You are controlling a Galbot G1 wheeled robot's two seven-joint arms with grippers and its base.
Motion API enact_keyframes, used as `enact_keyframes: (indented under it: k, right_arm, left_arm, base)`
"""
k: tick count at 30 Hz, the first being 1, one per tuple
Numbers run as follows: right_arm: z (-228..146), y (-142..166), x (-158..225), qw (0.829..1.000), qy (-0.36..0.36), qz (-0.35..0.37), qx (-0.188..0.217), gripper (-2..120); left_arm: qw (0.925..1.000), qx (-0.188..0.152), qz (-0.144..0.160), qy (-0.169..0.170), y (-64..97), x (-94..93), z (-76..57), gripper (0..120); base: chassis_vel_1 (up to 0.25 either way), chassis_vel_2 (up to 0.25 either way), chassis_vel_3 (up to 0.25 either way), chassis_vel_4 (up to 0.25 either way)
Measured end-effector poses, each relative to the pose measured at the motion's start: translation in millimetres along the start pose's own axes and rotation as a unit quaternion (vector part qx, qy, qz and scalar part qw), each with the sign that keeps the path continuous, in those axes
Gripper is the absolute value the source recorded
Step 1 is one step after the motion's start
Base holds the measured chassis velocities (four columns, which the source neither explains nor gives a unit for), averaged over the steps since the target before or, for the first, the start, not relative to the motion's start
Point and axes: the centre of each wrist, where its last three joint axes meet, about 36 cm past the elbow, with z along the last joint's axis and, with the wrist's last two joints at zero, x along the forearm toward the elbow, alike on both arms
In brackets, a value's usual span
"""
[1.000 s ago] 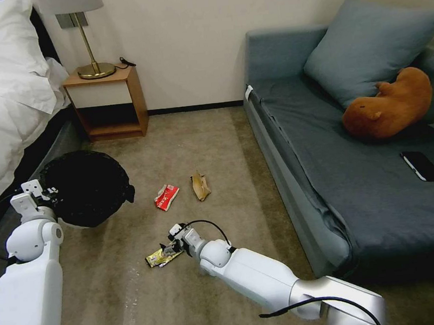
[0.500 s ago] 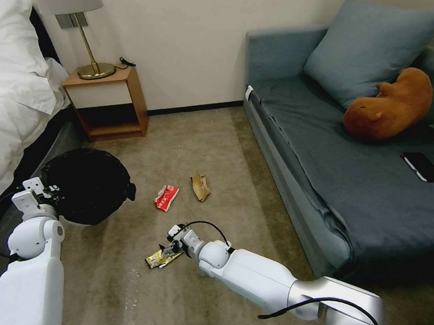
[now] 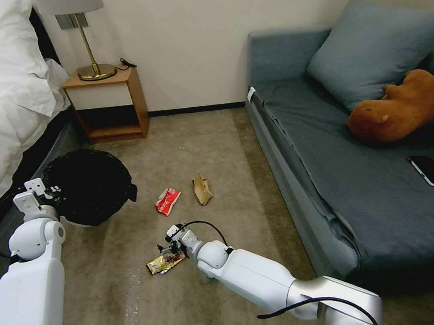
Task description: Pick up the trash bin, then pick up the garbage on the floor and place it into the trash bin.
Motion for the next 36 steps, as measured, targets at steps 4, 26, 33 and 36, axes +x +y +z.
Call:
enact_keyframes:
  k: [4, 26, 33, 36]
  right_arm:
    - [1, -1, 1, 1.000, 0.001, 0.000, 0.001, 100]
    - [7, -2, 3, 1.000, 0.009, -0.001, 0.009, 100]
    - [11, -5, 5, 1.000, 0.013, 0.001, 0.012, 100]
    - [12, -7, 6, 1.000, 0.015, 0.002, 0.013, 100]
  left_arm:
    - [1.0000, 0.000, 0.002, 0.001, -2.1, 0.4, 1.1, 3]
    - [1.0000, -0.001, 0.006, 0.003, -4.3, 2.2, 6.1, 3]
    - [0.9999, -0.003, 0.009, 0.004, -6.5, 3.8, 8.3, 3]
    - [0.9999, -0.003, 0.010, 0.005, -6.7, 4.2, 9.0, 3]
  base:
    - [0.000, 0.000, 0.000, 0.000]
    - [-0.010, 0.055, 0.008, -0.050]
    - [-0.003, 0.007, 0.003, -0.007]
    - [-0.005, 0.017, -0.001, -0.012]
